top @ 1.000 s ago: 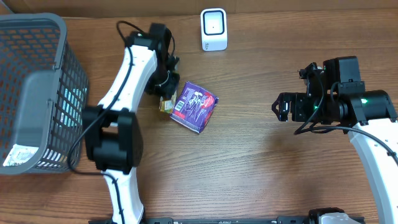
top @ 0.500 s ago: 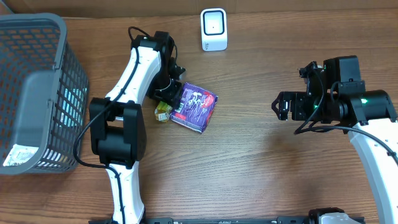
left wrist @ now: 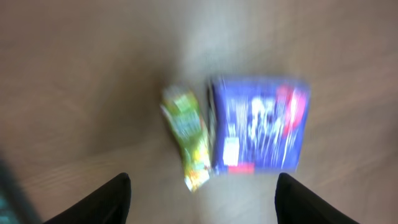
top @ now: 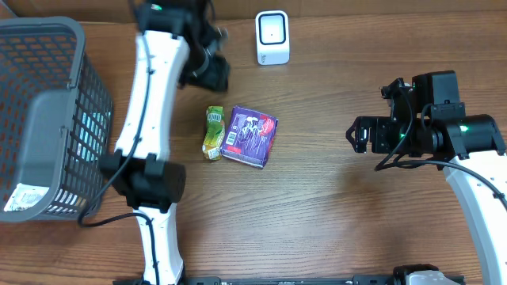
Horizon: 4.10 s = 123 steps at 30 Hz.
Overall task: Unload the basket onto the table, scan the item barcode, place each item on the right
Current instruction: 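Grasp the green snack packet and set it beside the purple box, then move the left gripper back into the basket toward the mint-green packet, then grasp the mint-green packet and place it left of the green packet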
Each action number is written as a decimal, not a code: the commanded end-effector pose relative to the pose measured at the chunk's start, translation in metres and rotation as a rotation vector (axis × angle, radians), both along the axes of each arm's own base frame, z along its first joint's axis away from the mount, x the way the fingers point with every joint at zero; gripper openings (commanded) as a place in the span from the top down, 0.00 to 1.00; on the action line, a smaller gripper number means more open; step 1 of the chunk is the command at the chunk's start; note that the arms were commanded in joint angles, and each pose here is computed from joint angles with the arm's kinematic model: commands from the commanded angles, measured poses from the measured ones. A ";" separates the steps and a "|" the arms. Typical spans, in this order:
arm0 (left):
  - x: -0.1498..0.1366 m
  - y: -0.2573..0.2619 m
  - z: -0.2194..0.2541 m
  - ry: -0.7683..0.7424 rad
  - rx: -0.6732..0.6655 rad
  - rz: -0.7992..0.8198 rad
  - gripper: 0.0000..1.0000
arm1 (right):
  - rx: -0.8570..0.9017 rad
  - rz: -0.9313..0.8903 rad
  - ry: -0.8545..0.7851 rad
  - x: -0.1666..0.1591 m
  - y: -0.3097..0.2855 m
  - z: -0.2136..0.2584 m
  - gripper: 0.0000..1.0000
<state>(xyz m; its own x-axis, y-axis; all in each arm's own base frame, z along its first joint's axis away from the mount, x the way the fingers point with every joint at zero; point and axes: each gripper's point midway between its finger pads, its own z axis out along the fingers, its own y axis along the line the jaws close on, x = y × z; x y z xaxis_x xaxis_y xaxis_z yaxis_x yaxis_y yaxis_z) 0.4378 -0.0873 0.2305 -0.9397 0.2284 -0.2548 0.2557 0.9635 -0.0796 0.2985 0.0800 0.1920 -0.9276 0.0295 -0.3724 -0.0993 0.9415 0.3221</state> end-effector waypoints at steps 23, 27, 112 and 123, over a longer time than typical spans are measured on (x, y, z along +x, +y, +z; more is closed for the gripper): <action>-0.094 0.309 0.029 -0.040 -0.112 1.088 0.38 | 0.007 0.006 -0.008 0.001 0.002 0.006 0.00; -0.089 0.316 -0.005 -0.003 -0.186 1.080 0.34 | 0.007 0.006 -0.006 0.000 0.002 0.006 0.00; -0.057 0.313 0.104 -0.500 -0.134 0.842 0.96 | 0.051 -0.009 -0.029 0.007 0.008 0.011 0.00; -0.042 0.116 0.104 -0.397 -0.074 0.278 0.96 | 0.053 -0.009 -0.054 0.012 0.008 0.014 0.00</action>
<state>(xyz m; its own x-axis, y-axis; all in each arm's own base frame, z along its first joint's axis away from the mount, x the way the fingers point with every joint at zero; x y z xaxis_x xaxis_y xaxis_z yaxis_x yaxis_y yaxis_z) 0.3915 0.0456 0.3603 -0.7313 -0.1295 -0.6696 -0.0160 0.9848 -0.1730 0.3069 0.0852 0.1975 -0.9150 0.0545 -0.3998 -0.0995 0.9298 0.3545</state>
